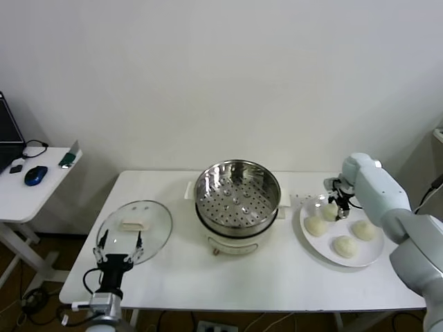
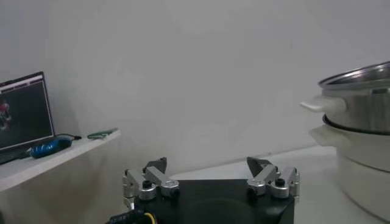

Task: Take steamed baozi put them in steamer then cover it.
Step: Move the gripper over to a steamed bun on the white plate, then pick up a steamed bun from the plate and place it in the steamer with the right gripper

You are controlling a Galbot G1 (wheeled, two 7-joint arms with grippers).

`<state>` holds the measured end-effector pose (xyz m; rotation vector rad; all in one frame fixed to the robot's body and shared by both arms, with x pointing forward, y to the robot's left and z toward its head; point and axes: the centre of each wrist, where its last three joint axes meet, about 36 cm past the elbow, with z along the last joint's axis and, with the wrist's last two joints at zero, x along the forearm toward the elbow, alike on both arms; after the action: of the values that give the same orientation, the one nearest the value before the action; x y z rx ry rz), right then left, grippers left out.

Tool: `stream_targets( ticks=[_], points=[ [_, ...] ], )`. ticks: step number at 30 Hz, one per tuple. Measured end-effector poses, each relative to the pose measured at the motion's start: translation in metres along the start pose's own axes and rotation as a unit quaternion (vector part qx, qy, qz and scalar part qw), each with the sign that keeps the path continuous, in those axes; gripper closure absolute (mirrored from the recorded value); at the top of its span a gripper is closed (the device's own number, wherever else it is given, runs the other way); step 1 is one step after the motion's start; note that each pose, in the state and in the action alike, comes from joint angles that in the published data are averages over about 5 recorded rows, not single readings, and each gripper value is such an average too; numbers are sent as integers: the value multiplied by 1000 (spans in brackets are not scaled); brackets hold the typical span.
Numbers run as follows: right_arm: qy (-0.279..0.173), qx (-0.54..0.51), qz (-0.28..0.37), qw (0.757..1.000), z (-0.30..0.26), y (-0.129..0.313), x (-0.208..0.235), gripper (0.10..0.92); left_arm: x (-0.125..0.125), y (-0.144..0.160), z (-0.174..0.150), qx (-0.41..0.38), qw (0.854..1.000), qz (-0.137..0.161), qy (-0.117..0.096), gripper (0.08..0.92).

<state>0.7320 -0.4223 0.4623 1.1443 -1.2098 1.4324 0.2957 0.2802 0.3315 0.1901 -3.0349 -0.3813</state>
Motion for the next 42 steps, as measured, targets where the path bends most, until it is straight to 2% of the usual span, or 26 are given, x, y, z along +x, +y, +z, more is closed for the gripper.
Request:
stream_targets(
  ticks=[6,12,23,28,32,37,42],
  points=[
    [-6,22,14,1000,0,-10,25,327,4,2,0,0,1000,-3,-1,177],
    [-16,67,39,997,-12,-28,70,329,8,4,-3,1,1000,-4,-3,177],
    [-49,209,100,971,-85,-75,206,327,17,3,-5,-4,1000,12,-2,177],
    [-54,289,118,948,-134,-86,261,327,18,1,-6,-6,1000,17,-1,177],
    [-53,363,124,922,-185,-87,286,327,16,-2,-8,-9,1000,22,-2,177],
    [-38,454,121,882,-249,-82,292,327,14,-4,-10,-12,1000,25,-4,177],
    [-13,531,114,839,-301,-75,273,327,15,-1,-13,-16,1000,24,-3,177]
  ],
)
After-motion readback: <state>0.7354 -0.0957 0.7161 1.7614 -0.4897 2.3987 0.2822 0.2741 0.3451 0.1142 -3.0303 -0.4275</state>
